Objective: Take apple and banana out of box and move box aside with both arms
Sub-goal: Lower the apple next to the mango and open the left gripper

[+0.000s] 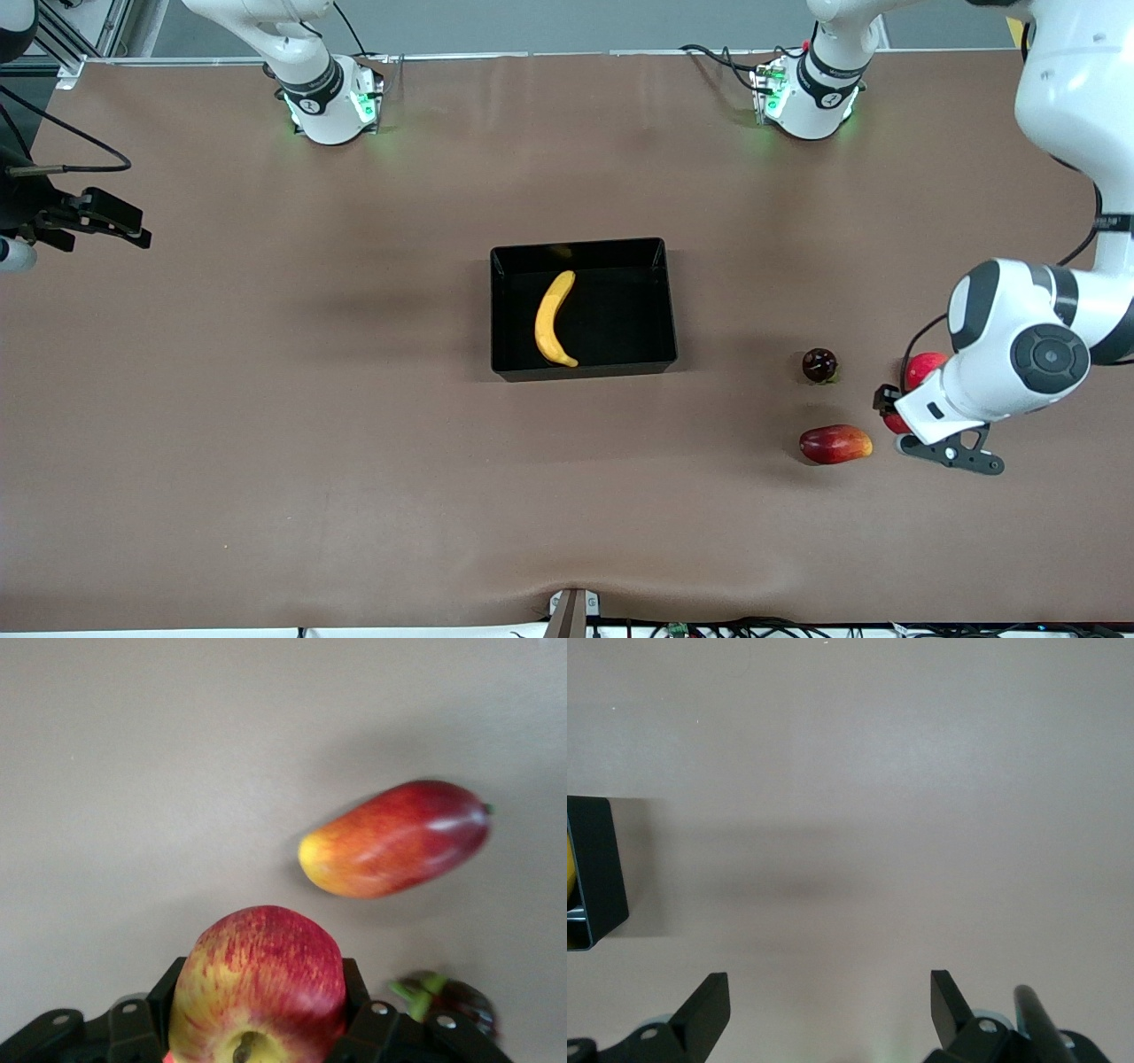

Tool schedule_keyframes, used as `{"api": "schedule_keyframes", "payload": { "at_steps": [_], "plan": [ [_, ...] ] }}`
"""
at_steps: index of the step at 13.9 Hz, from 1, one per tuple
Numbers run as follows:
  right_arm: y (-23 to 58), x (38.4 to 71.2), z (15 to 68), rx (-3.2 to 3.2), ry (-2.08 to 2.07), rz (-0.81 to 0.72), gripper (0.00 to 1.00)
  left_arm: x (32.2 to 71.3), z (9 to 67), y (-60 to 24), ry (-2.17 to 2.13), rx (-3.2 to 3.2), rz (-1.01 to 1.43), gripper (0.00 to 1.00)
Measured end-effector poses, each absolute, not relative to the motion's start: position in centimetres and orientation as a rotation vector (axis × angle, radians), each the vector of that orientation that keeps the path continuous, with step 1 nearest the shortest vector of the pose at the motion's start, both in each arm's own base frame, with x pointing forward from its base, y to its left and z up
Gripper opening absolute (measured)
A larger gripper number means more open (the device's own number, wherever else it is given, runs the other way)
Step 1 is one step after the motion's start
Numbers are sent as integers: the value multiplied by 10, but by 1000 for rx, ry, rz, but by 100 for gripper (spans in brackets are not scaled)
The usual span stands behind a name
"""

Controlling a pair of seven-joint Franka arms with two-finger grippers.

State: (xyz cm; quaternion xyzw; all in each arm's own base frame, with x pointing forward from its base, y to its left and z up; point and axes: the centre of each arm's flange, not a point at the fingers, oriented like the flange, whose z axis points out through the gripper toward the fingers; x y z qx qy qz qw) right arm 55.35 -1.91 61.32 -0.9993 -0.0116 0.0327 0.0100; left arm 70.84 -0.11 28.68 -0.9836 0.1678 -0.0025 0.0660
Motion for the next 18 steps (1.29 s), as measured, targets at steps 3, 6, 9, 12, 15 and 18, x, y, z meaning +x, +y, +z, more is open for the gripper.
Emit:
{"api": "schedule_keyframes", "payload": {
  "at_steps": [3,6,9,12,15,18],
  "plan": [
    [-19,553,613,-3120,-36,102,100,718,257,25,581,-2932,-51,70],
    [-19,553,613,-3120,-36,102,100,720,233,46,603,-2922,-61,70],
    [-19,553,613,-3120,-36,102,100,718,209,49,606,-2936,-50,70],
    [-19,553,613,-3120,-36,102,100,717,200,52,600,-2940,-40,70],
    [-19,553,613,-3120,-36,102,100,724,213,57,584,-2933,-77,88],
    [-19,553,613,-3120,-36,102,100,731,252,51,548,-2930,-133,100]
  ]
}}
